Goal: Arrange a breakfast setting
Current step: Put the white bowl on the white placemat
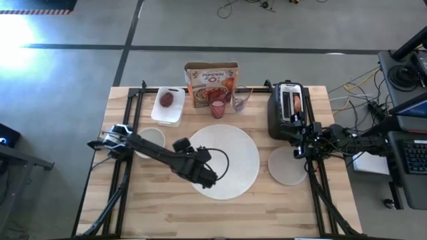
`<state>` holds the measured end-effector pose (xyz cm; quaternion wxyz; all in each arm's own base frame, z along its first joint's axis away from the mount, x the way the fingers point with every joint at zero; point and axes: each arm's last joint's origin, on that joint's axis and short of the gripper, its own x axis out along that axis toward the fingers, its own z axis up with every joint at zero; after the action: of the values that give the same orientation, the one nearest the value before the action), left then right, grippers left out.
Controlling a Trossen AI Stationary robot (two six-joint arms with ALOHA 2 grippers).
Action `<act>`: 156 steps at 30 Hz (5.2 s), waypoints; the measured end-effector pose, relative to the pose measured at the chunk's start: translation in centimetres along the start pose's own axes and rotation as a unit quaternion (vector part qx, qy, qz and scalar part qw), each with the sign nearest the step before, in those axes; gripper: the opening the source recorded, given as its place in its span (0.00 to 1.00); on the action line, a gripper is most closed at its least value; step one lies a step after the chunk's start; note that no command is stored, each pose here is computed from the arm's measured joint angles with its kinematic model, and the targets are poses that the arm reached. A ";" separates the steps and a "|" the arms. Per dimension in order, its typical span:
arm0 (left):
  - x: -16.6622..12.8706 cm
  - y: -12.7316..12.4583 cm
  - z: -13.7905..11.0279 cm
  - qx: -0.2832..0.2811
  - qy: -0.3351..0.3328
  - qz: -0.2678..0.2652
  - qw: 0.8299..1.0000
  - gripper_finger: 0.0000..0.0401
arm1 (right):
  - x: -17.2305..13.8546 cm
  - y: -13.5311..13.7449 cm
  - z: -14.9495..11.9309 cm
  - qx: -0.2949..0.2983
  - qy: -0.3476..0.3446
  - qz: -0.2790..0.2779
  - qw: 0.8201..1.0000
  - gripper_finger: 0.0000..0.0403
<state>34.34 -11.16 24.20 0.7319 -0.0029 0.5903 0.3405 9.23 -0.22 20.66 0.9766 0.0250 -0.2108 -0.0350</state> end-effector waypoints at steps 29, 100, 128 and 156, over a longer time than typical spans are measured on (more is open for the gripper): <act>6.2 8.6 -9.6 -0.238 0.140 -0.052 0.960 0.45 | 0.0 0.0 -0.1 0.000 0.004 0.000 1.000 0.29; 5.8 8.2 -4.4 -0.238 0.054 -0.106 0.964 0.00 | 0.0 0.0 -0.1 0.000 0.004 0.000 1.000 0.29; 4.8 -3.4 4.3 -0.025 0.001 -0.159 0.987 0.00 | 0.0 0.0 -0.1 0.000 0.004 0.000 1.000 0.29; 4.8 -6.5 3.8 -0.024 0.049 -0.161 0.985 0.03 | 0.0 0.0 -0.1 0.000 0.004 0.000 1.000 0.29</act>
<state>41.19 -12.25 18.57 0.7468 -0.1322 0.6092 0.2317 9.26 -0.22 20.60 0.9774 0.0248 -0.2072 -0.0351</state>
